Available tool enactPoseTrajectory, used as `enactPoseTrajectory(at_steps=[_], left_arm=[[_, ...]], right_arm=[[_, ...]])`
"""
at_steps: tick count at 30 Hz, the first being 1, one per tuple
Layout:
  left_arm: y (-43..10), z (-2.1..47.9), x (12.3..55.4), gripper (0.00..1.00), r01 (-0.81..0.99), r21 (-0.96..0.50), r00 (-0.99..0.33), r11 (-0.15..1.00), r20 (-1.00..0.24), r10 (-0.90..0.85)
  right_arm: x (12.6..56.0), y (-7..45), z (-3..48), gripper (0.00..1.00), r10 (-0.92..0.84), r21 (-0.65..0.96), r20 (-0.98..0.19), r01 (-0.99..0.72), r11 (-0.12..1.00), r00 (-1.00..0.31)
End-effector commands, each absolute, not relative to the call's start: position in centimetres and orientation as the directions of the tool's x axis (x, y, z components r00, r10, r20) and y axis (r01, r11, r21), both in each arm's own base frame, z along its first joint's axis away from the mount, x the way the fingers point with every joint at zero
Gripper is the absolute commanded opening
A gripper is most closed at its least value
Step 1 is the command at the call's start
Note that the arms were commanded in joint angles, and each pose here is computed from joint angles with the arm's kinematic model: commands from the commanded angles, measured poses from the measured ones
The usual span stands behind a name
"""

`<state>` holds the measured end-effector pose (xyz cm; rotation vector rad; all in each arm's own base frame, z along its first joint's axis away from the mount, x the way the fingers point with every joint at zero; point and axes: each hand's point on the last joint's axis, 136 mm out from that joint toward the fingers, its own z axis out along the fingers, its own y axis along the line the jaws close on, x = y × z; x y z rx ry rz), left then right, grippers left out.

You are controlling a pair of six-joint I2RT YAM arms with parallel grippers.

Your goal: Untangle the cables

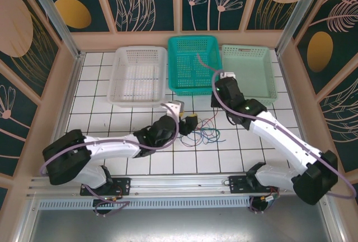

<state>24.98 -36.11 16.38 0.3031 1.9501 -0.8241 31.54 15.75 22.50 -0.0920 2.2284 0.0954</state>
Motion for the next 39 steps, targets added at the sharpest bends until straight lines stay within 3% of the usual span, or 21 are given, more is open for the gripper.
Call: enactPoseTrajectory(at_steps=[1,13,20,27,33,39], left_arm=[[-38.9,13.9,23.2,0.59,0.627,-0.392,-0.553,0.673,-0.833,0.03],[-41.8,13.3,22.4,0.53,0.73,-0.307,-0.513,0.611,-0.836,0.193],[-42.1,12.3,22.1,0.49,0.731,-0.324,-0.532,0.601,-0.822,0.204],[-41.5,12.7,22.3,0.48,0.723,-0.319,-0.519,0.612,-0.836,0.178],[-41.1,12.8,22.2,0.48,0.726,-0.309,-0.507,0.614,-0.844,0.175],[-39.1,13.6,23.0,0.51,0.678,-0.303,-0.487,0.67,-0.867,0.101]], right_arm=[[31.4,13.5,23.2,0.0,-0.191,-0.187,-0.767,-0.07,0.98,-0.613],[32.3,14.1,24.5,0.0,-0.398,-0.429,-0.698,-0.096,0.898,-0.595],[32.5,13.7,25.7,0.0,-0.598,-0.681,-0.541,-0.109,0.724,-0.591],[32.0,15.7,22.4,0.0,-0.722,-0.756,-0.407,-0.236,0.61,-0.56],[32.0,16.1,24.5,0.0,-0.686,-0.708,-0.499,-0.209,0.675,-0.53],[32.6,14.9,28.4,0.0,-0.533,-0.53,-0.7,-0.154,0.834,-0.475]])
